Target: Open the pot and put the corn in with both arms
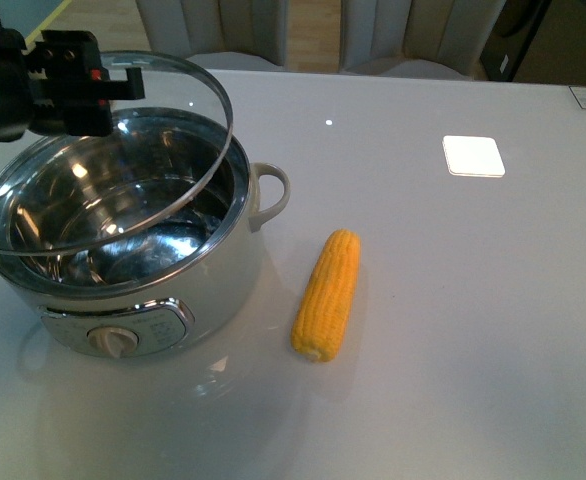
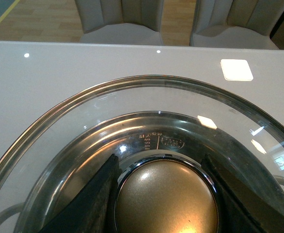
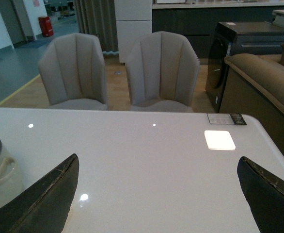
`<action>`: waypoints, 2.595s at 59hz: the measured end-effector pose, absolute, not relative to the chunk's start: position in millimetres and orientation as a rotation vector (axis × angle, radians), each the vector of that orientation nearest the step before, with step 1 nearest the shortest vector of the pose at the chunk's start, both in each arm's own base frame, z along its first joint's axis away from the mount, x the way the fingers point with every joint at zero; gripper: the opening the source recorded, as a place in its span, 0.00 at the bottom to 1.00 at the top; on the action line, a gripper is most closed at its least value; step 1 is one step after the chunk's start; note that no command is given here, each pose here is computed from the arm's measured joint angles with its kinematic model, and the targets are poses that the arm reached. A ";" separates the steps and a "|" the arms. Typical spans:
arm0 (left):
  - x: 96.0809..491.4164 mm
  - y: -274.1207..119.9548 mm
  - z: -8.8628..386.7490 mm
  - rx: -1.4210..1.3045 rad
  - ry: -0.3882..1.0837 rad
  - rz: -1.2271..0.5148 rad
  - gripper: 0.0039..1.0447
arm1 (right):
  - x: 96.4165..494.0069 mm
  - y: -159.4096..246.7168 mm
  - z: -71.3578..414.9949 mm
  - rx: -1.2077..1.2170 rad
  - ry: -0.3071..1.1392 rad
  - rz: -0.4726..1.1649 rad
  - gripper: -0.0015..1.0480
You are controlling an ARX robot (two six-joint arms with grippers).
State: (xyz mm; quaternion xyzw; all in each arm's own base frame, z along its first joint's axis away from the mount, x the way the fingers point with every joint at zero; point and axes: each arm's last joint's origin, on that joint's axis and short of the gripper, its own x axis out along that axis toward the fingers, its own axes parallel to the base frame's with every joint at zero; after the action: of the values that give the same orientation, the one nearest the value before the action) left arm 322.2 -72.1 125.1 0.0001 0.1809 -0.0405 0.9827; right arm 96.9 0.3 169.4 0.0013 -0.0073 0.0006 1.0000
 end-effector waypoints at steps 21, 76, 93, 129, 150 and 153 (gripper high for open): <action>320.2 0.3 146.7 -0.007 0.295 0.055 0.43 | 96.9 0.3 169.4 0.003 -0.015 0.001 0.92; 284.8 158.4 71.0 -0.068 0.365 0.429 0.43 | 96.9 0.3 169.4 0.003 -0.015 0.001 0.92; 284.2 167.2 40.2 -0.075 0.388 0.463 0.43 | 96.9 0.3 169.4 0.003 -0.015 0.001 0.92; 292.9 155.4 -22.1 -0.112 0.436 0.355 0.43 | 96.9 0.2 169.4 0.003 -0.015 0.001 0.92; 296.8 157.5 -42.7 -0.094 0.426 0.351 0.43 | 96.9 0.3 169.4 0.003 -0.015 0.001 0.92; 296.3 157.2 -46.2 -0.095 0.434 0.351 0.43 | 96.9 0.3 169.4 0.003 -0.015 0.001 0.92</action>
State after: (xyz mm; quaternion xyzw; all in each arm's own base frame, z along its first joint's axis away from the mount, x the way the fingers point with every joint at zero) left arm 296.3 157.2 -46.2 -0.0467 0.2139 0.1729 0.9603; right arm 96.9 0.3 169.4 0.0013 -0.0073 0.0006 1.0000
